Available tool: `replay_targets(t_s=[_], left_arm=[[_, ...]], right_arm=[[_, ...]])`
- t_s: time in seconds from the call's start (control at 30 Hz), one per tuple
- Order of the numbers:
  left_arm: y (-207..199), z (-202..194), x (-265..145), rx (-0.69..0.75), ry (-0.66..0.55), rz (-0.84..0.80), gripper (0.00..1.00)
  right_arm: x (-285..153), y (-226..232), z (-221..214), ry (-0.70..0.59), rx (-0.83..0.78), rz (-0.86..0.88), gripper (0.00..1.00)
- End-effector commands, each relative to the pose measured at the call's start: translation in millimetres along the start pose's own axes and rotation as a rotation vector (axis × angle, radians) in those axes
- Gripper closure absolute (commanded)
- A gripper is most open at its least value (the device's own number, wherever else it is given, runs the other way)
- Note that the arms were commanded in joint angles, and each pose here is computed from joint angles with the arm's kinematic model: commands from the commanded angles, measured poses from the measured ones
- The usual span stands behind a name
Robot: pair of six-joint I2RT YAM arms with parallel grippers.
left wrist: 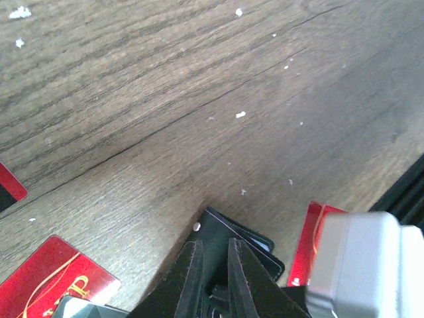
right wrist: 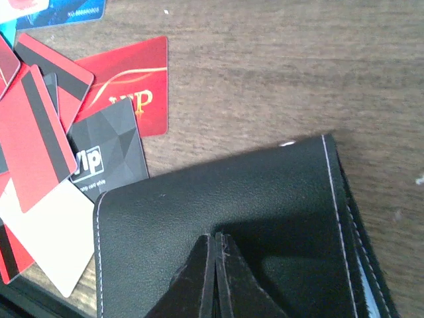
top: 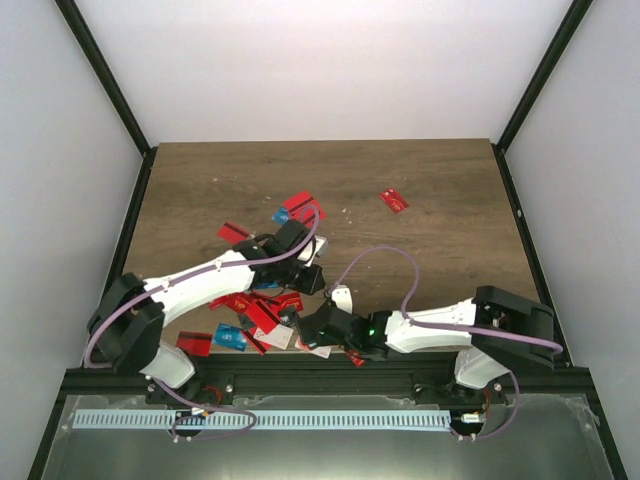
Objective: Put the credit cards into the card holder
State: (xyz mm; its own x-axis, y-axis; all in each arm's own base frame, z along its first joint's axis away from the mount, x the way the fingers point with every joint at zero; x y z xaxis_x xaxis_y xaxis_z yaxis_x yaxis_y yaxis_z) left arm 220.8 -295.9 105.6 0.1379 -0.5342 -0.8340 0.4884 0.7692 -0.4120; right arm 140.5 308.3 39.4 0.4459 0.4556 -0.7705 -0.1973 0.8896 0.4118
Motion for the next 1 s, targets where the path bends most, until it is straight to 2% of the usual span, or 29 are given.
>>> replay_targets(t_s=[0.0, 0.27, 0.6, 0.8, 0.97], left_arm=[[-4.6, -11.5, -14.1, -0.007, -0.005, -0.024, 0.86], [-8.9, -38.6, -20.3, -0.039, -0.006, -0.073, 0.86], [-27.2, -58.2, -13.6, 0.016, 0.037, -0.131, 0.86], [-61.8, -71.1, -2.0, 0.092, 0.081, -0.246, 0.86], [-71.7, -73.0, 5.1, 0.109, 0.093, -0.263, 0.86]], right_arm=[[-11.4, -58.3, -45.9, 0.204, -0.106, -0.213, 0.99], [-31.1, -39.9, -23.4, 0.167, -0.059, -0.058, 0.99], [-41.7, -33.7, -6.9, 0.149, -0.039, 0.068, 0.99], [-46.1, -27.6, -6.9, 0.163, -0.035, 0.113, 0.99], [-51.9, -28.5, -2.0, 0.154, -0.019, 0.132, 0.99]])
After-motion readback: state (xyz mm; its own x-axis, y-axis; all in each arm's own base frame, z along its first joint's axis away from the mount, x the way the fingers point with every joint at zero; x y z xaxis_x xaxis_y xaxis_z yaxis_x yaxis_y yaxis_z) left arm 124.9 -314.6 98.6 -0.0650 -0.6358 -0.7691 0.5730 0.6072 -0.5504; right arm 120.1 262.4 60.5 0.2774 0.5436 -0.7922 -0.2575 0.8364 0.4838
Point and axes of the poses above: each gripper's point midway between its finger pads, its own x axis out along the fingers, its own y axis along the line the jaws close on, z = x × y, the point moved 1 cm from there along -x, back along the fingers, and after that the axes turned 2 degrees about x, right-handed, at the moved point
